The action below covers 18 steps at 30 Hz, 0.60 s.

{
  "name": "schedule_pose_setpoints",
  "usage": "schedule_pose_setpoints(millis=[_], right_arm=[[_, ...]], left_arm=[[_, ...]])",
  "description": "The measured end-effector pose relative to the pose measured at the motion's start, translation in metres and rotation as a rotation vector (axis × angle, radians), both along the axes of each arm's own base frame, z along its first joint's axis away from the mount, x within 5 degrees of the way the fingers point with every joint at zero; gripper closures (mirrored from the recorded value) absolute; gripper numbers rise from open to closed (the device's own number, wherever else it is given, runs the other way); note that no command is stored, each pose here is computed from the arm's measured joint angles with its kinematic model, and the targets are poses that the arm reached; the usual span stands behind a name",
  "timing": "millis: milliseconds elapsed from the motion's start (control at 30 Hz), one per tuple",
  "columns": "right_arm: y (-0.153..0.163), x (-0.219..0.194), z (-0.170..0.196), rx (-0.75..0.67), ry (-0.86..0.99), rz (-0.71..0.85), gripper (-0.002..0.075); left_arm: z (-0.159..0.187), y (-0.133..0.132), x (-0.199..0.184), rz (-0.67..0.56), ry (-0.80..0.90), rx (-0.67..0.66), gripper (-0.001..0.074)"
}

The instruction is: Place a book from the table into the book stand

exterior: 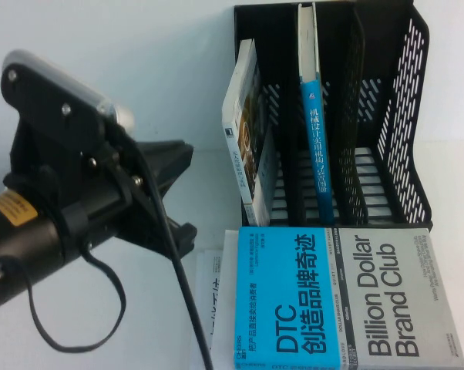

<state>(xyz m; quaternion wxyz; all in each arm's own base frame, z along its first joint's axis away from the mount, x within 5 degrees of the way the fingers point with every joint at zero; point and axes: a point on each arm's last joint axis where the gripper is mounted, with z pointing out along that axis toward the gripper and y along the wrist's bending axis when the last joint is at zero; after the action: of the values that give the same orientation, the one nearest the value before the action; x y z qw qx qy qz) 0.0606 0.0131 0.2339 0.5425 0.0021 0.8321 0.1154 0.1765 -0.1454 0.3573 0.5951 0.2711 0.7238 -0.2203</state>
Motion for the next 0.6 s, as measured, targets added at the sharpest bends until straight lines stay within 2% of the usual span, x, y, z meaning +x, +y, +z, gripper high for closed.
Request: schedule_pose_setpoints(millis=[133,600], right_arm=[[0.000,-0.001,-0.003,-0.002,0.031,0.000,0.0728],[0.000,-0.003,-0.007,-0.009,0.081,0.000,0.0728]], left_arm=[[-0.014,0.001,-0.001,0.000,0.022,0.028,0.0734],[-0.031,-0.004,0.005,-0.017,0.085,0.092,0.0734]])
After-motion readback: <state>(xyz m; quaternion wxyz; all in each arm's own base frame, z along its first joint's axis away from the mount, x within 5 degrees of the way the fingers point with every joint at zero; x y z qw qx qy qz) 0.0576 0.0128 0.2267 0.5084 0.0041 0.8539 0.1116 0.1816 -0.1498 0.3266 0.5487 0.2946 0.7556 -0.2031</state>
